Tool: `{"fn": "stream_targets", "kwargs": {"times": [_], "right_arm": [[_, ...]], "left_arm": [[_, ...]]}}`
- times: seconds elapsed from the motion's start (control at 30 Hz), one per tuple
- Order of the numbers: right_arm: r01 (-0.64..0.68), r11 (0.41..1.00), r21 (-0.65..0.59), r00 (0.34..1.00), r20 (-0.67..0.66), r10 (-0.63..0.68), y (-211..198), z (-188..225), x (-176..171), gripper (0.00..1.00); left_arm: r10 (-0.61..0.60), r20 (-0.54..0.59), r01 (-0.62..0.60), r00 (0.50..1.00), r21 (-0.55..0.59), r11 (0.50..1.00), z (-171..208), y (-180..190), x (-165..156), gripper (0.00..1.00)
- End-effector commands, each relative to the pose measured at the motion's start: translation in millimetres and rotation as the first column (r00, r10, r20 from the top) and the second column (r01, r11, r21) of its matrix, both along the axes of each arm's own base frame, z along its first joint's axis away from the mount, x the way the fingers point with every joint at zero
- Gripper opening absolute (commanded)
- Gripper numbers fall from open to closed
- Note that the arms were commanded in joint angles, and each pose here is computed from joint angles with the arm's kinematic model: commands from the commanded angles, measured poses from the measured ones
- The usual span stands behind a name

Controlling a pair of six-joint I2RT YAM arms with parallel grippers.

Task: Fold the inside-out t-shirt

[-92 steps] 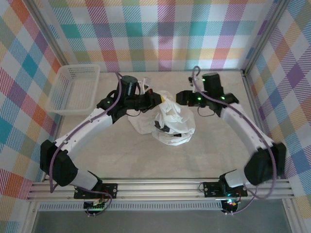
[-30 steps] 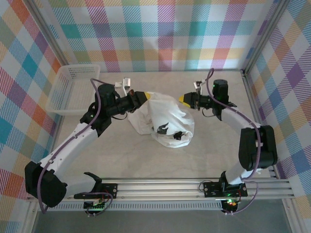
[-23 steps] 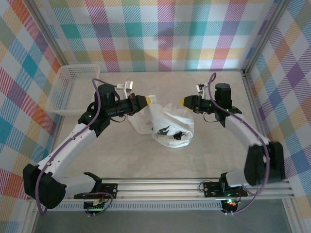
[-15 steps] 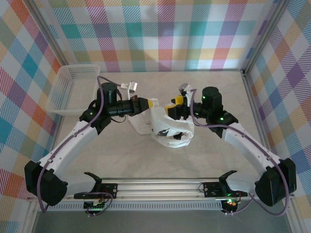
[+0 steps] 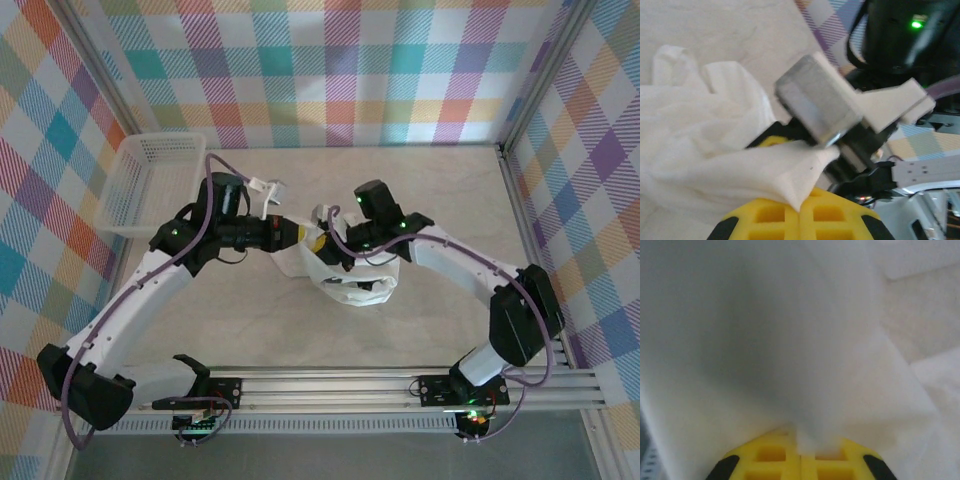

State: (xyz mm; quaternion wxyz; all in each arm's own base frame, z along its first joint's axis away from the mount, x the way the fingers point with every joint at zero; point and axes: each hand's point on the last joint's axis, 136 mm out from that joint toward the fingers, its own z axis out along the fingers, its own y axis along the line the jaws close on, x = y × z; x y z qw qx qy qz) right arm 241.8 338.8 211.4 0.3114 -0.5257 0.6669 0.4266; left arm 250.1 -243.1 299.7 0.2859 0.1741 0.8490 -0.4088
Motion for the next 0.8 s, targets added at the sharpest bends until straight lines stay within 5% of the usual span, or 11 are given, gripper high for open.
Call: {"fn": "stream_targets", "kwargs": {"times": [0.0, 0.13, 0.2, 0.37, 0.5, 0.63, 0.77], "right_arm": [[0.146, 0.978, 0.146, 0.986, 0.062, -0.156, -12, 47, 9, 0.0], [0.484, 0.862, 0.152, 0.856, 0.126, -0.502, -51, 70, 44, 0.0], [0.571, 0.802, 0.175, 0.789, 0.152, -0.595, -69, 79, 48, 0.0], [0.521, 0.843, 0.131, 0.836, 0.121, -0.536, -61, 44, 16, 0.0], [0.474, 0.881, -0.016, 0.878, -0.069, -0.473, -43, -3, -9, 0.0], [0.493, 0.87, -0.033, 0.862, -0.119, -0.493, -35, 8, 0, 0.0], [0.389, 0.921, -0.03, 0.914, -0.113, -0.389, -20, 12, -8, 0.0]], "left_arm": [[0.091, 0.064, -0.098, 0.994, 0.119, 0.988, -16, 26, 4, 0.0], [0.338, 0.073, -0.343, 0.938, 0.319, 0.883, -50, 74, 29, 0.0], [0.354, 0.043, -0.349, 0.934, 0.313, 0.883, -60, 74, 34, 0.0], [0.368, -0.049, -0.345, 0.928, 0.256, 0.903, -81, 60, 38, 0.34], [0.357, -0.079, -0.33, 0.931, 0.236, 0.914, -95, 57, 31, 0.41], [0.273, -0.053, -0.261, 0.96, 0.172, 0.95, -89, 44, 19, 0.45], [0.023, 0.109, -0.041, 0.994, 0.173, 0.984, -63, 12, -7, 0.62]]}}
